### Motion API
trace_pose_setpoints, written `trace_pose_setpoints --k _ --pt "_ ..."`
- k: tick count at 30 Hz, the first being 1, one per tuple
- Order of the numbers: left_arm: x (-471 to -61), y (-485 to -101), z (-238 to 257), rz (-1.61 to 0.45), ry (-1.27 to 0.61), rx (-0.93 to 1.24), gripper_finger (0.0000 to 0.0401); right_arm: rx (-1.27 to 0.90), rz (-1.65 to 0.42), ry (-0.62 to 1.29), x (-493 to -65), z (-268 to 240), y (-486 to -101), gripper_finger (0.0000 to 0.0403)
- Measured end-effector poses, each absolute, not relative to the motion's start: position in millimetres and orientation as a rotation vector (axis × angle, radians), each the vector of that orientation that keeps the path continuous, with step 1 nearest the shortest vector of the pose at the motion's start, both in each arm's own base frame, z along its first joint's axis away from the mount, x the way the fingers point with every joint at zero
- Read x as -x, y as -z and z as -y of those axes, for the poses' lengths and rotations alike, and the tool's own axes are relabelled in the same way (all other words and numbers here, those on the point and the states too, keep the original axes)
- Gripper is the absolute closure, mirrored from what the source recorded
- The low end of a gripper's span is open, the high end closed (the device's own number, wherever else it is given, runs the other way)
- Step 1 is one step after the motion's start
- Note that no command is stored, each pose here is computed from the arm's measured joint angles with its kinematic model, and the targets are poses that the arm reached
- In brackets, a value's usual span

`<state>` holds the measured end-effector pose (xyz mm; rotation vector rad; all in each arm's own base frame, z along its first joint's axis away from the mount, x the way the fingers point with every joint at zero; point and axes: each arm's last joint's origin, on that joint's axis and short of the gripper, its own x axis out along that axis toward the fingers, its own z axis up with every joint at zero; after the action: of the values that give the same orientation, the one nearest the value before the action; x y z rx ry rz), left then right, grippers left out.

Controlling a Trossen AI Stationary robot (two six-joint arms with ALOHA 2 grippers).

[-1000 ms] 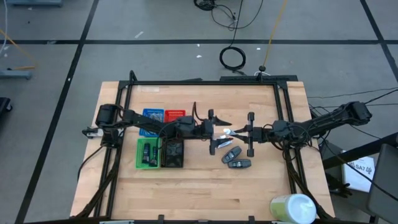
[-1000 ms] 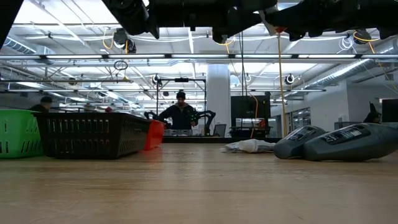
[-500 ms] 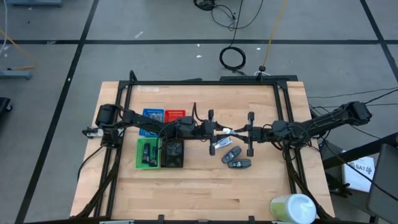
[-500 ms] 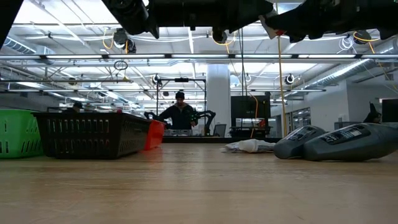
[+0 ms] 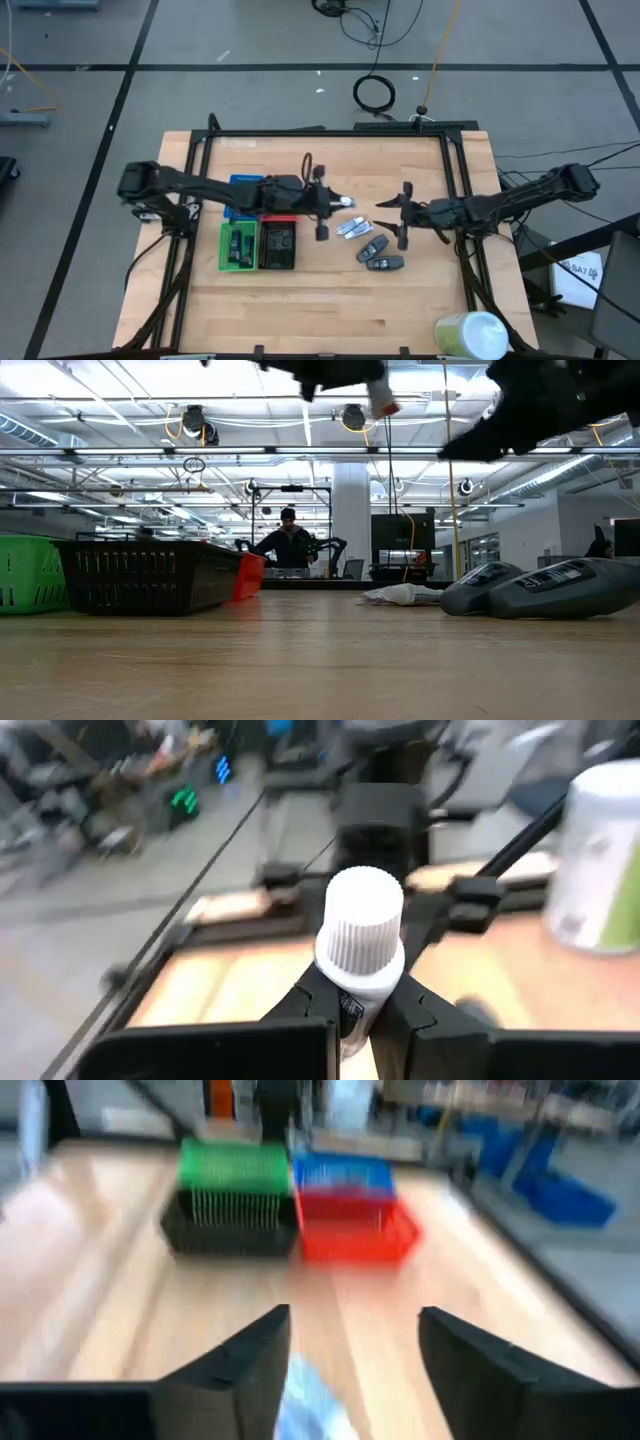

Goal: Pick & Place Travel size toiletries
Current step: Put the right white toothpaste into the red bin

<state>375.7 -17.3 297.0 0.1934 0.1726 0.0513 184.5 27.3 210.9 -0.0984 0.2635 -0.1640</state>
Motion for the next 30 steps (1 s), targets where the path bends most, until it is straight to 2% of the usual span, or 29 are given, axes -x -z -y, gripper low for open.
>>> trace_pose_setpoints --k 3,7,14,24,30 --pt "-354.8 -308.3 13.6 -0.281 -0.137 -0.17 0.0392 0.067 -0.346 0.173 -177.3 -25.7 -204.2 0.0166" --pt "-333.3 -310.2 10.8 -0.409 -0.202 -0.114 0.0393 0.018 -0.426 0.189 -167.9 -23.9 -200.0 0.0152" --pt "-304.9 -293.6 7.5 -0.469 -0.308 0.001 0.0393 -0.071 -0.581 0.239 -144.7 -19.0 -191.2 0.0165" --pt "-255.1 -263.6 4.8 -0.598 -0.618 0.301 0.0383 -0.148 -0.589 0.267 -129.0 -15.8 -194.3 0.0185" --pt "-247.2 -253.6 3.2 -0.656 -0.728 0.46 0.0395 -0.149 -0.586 0.266 -129.0 -15.8 -194.6 0.0186"
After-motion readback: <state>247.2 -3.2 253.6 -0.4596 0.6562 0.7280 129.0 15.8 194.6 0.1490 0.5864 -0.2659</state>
